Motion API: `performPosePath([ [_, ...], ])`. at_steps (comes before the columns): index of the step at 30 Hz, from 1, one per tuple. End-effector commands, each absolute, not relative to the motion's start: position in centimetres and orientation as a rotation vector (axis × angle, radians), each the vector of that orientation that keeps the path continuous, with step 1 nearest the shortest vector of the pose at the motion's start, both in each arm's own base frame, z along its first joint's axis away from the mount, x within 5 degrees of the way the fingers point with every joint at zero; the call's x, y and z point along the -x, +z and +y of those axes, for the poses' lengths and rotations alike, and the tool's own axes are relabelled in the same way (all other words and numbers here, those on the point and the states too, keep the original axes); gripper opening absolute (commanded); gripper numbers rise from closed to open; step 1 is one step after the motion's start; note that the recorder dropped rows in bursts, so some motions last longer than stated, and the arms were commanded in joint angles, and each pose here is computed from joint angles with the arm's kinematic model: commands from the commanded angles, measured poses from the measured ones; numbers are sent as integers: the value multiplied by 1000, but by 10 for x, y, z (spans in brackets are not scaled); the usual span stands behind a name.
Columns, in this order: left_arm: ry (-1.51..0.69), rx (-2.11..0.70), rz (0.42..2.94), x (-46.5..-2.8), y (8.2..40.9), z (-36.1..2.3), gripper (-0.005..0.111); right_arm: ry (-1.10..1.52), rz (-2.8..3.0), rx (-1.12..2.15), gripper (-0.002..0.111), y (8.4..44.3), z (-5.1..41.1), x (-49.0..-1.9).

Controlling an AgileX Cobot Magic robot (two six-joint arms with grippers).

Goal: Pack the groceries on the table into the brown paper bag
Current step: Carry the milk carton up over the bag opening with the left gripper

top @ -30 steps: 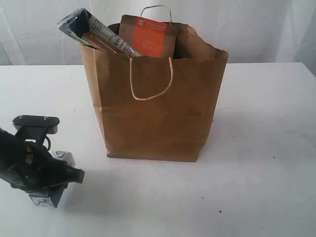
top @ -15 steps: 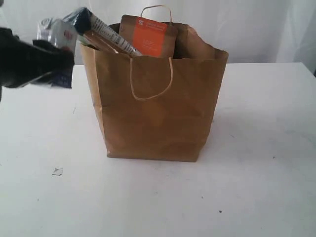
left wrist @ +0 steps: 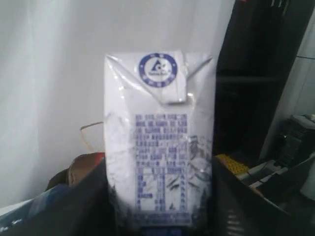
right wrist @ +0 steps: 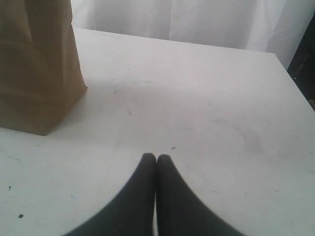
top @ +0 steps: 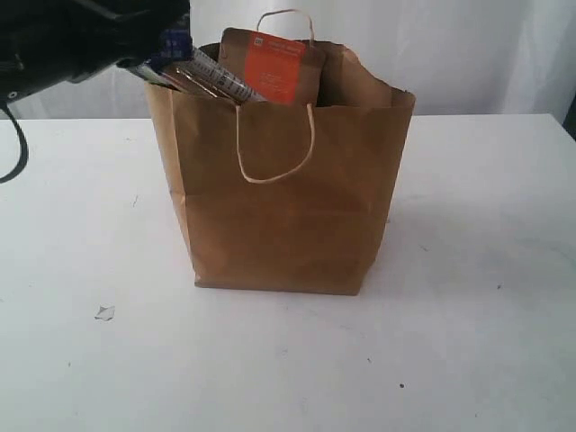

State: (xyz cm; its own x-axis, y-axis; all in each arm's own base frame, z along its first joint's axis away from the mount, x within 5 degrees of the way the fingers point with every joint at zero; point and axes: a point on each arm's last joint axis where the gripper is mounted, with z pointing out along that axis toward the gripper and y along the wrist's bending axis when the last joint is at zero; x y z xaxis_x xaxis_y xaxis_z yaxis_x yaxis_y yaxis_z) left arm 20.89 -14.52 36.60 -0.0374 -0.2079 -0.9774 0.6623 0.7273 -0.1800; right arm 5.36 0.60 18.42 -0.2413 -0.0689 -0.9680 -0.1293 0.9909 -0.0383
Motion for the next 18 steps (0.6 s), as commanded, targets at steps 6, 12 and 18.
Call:
performPosePath([
  [6,-801,-509,1345,-205,390,-172,0,59,1813,135,0,183,6,-53],
  [12,-841,-543,1344,-232,383,-198,0,59,1813,135,0,183,6,-53],
  [18,-858,-572,1350,-262,371,-223,0,59,1813,135,0,183,6,-53],
])
